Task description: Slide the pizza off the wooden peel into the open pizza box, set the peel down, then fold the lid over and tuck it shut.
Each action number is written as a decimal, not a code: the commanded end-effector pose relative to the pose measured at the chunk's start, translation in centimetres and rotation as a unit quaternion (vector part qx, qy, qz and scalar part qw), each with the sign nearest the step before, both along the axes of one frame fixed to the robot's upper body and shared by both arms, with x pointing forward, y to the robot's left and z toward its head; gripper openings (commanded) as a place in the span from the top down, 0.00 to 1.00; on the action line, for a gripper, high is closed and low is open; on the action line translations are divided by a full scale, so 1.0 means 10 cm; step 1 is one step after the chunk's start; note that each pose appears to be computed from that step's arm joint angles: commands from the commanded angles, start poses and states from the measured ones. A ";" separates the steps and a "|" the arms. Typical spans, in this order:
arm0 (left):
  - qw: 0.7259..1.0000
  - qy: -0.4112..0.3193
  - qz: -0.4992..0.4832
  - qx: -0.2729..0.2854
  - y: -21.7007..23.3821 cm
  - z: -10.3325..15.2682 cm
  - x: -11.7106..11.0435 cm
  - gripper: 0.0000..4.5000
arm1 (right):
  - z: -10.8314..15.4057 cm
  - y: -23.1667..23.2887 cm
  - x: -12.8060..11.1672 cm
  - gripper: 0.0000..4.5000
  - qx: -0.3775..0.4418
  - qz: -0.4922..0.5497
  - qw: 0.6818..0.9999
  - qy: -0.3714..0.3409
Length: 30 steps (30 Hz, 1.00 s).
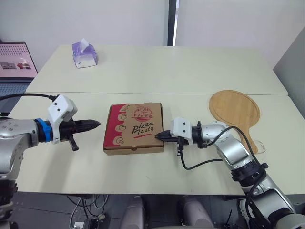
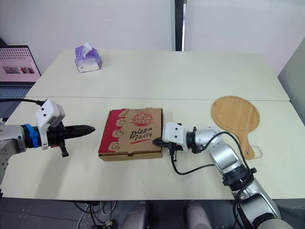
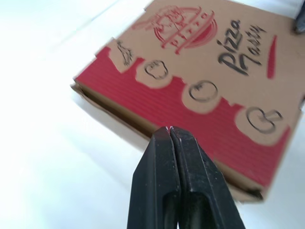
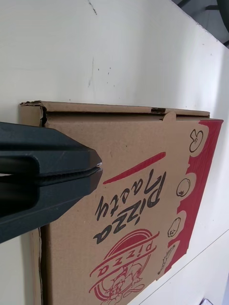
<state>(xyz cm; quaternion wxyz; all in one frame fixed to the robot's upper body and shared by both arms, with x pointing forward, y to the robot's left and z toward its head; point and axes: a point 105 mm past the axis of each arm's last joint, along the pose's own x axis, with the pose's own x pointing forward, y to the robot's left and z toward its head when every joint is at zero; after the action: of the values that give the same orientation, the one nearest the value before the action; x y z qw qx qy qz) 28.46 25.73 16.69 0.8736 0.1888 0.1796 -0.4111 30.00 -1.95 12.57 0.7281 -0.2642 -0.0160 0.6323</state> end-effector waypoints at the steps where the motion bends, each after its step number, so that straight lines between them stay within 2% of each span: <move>1: 1.000 -0.011 -0.024 0.002 -0.12 0.02 -0.06 1.00 | 0.09 0.01 0.01 0.99 0.006 0.004 1.000 -0.019; 3: 1.000 -0.009 -0.024 0.002 -0.15 -0.01 -0.06 1.00 | 0.09 0.01 0.01 0.99 0.006 0.005 1.000 -0.019; 10: 0.999 0.013 -0.007 0.043 -0.17 -0.45 -0.03 1.00 | -0.02 0.02 0.03 0.99 -0.020 0.002 1.000 -0.024; 16: 0.999 0.012 -0.010 0.037 -0.20 -0.49 -0.02 1.00 | -0.04 0.02 0.05 0.99 -0.027 -0.001 0.999 -0.027; 19: 1.000 0.008 -0.010 0.023 -0.19 -0.44 -0.03 1.00 | -0.01 0.01 0.05 0.99 -0.018 -0.001 0.999 -0.027; 22: 1.000 -0.012 0.001 -0.020 -0.17 -0.26 -0.02 1.00 | 0.18 0.01 0.06 0.99 0.037 -0.006 0.999 -0.012; 25: 0.998 -0.047 0.022 -0.027 -0.07 -0.09 0.03 1.00 | 0.37 -0.01 0.10 0.99 0.091 -0.017 0.996 0.006; 30: 0.989 -0.098 0.107 -0.026 0.24 0.07 0.19 1.00 | 0.35 -0.17 0.41 0.99 0.075 -0.093 0.993 -0.018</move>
<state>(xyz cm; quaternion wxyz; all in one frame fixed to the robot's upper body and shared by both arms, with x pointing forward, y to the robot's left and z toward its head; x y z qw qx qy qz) 29.81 26.96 16.13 0.9182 0.1704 0.1263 -0.3346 32.92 -2.95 15.43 0.7849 -0.2046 -0.0392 0.5836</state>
